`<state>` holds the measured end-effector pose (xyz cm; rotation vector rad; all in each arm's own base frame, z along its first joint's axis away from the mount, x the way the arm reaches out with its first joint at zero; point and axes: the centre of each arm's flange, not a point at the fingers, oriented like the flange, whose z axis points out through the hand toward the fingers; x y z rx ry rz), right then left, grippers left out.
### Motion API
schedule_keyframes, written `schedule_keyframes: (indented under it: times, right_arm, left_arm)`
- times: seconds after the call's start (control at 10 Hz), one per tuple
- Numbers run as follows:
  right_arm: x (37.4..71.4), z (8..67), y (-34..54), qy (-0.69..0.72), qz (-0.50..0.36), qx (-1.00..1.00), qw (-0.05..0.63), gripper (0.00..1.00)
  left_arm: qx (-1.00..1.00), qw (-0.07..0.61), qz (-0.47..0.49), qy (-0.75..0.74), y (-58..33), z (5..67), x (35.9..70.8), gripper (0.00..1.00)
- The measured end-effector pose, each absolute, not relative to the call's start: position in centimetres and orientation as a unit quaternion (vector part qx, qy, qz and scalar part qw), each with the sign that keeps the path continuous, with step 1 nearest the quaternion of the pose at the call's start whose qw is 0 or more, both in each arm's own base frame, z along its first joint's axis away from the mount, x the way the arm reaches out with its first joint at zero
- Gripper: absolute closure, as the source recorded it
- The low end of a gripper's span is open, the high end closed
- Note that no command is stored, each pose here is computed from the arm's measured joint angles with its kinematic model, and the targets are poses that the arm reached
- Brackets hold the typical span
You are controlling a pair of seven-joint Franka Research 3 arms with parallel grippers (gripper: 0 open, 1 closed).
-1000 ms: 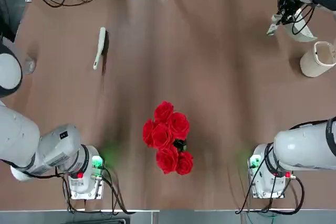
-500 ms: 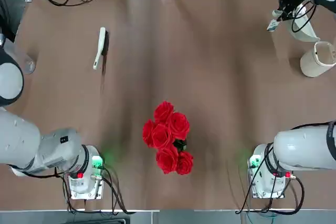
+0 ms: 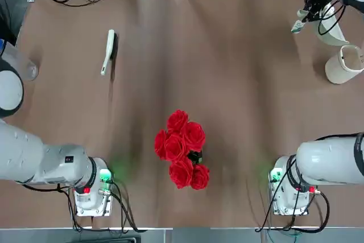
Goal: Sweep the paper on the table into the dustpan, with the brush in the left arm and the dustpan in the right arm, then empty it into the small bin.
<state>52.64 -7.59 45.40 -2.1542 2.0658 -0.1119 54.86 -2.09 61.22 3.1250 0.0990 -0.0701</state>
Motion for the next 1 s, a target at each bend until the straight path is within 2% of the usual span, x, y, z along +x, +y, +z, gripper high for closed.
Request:
schedule_keyframes:
  times: [0.5, 1.0]
  right_arm:
    - [51.3, 45.3, -11.4, 0.725, -0.034, -0.684, 0.074, 0.67]
    - [49.1, 45.6, -15.0, 0.754, -0.023, -0.653, 0.069, 0.67]
  left_arm:
    - [1.000, -0.007, -0.005, -0.001, -1.7, 62.4, 55.1, 0.00]
    - [1.000, -0.025, -0.002, -0.002, -0.8, 62.2, 56.8, 0.00]
